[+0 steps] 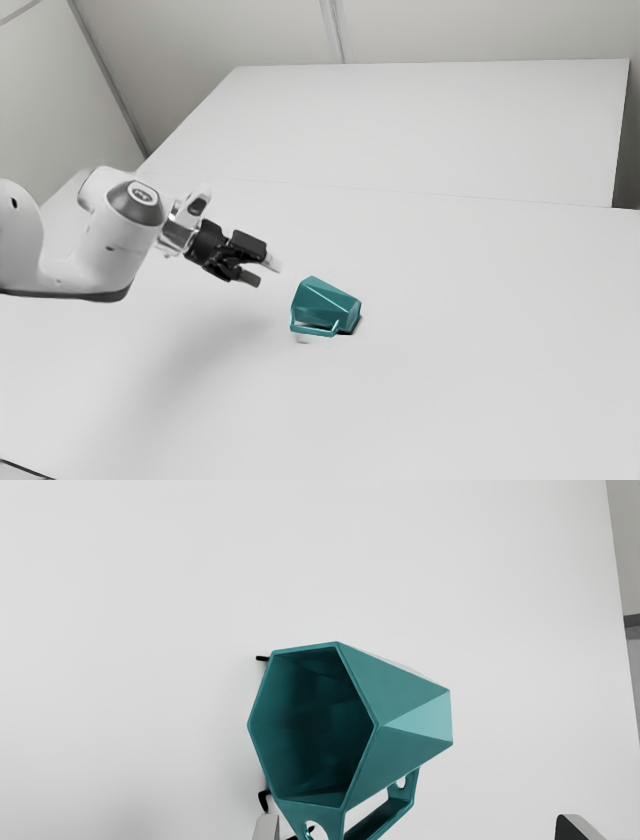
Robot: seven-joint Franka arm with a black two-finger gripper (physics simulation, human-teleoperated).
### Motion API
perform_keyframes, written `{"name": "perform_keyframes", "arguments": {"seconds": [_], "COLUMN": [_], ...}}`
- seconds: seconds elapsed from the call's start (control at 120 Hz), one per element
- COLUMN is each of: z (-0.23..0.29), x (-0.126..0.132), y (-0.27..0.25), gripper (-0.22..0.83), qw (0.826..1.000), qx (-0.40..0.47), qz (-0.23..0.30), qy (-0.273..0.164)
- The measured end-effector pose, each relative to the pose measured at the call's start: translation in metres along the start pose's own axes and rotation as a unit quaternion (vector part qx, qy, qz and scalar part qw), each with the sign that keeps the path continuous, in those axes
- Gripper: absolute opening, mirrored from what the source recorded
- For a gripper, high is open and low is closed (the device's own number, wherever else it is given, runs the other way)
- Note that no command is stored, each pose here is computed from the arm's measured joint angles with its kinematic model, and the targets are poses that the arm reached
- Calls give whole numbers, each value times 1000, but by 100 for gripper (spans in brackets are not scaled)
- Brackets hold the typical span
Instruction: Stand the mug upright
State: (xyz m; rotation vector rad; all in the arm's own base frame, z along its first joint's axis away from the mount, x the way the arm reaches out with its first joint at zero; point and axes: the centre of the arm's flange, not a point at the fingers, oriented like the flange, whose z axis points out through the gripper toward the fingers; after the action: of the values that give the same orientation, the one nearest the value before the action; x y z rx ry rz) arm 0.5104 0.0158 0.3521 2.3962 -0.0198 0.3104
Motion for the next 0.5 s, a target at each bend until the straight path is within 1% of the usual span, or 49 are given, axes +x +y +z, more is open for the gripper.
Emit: {"name": "perform_keyframes", "arguments": {"seconds": [0.25, 0.5], "z": [21, 38], "x": [-9, -13], "y": [-22, -24], "gripper": [62, 62], "qw": [1000, 999], "qx": [-24, -42], "qz": [12, 25], "qy": [12, 16]}}
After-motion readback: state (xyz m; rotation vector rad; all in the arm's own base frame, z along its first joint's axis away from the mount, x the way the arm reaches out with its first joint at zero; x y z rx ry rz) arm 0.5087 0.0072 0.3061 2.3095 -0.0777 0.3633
